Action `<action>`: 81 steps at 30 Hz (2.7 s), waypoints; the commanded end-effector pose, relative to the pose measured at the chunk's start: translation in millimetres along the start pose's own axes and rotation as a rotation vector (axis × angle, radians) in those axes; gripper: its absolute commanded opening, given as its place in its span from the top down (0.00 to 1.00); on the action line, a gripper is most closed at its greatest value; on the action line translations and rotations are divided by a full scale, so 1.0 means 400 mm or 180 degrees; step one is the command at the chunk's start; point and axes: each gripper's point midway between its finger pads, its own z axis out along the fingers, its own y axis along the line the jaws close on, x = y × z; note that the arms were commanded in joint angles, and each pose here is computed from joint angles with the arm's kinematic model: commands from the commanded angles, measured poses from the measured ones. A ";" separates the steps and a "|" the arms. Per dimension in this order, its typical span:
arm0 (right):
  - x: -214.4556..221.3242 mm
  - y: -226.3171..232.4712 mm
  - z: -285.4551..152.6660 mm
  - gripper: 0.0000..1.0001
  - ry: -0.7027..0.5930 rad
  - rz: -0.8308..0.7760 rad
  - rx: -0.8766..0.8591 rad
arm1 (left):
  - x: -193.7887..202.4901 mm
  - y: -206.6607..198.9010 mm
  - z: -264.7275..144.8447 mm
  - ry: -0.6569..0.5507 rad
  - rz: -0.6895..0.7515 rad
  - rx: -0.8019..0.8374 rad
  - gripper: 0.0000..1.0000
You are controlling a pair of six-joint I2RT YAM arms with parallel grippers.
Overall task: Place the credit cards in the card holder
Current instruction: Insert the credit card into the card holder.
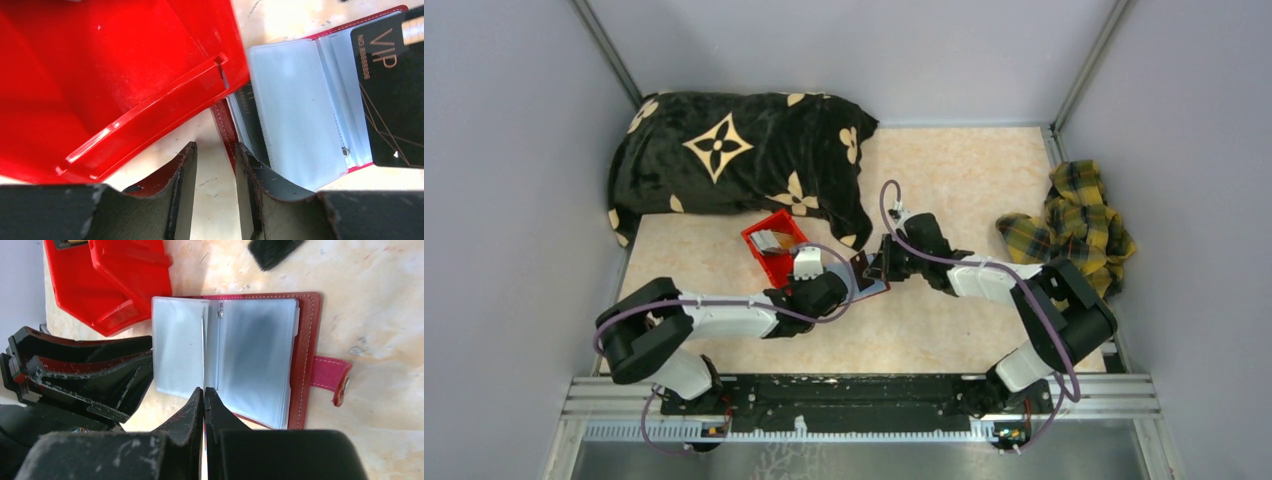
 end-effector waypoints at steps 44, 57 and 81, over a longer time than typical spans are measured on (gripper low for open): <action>-0.020 -0.087 0.013 1.00 -0.0162 0.0230 -0.0174 | 0.047 -0.070 0.051 0.0182 0.0602 0.0275 0.59; 0.009 -0.106 0.020 1.00 -0.0150 0.0383 -0.0172 | 0.054 -0.069 0.049 0.0211 0.0586 0.0296 0.60; 0.037 -0.105 0.029 1.00 -0.0128 0.0635 -0.0242 | 0.063 -0.079 0.042 0.0267 0.0539 0.0375 0.60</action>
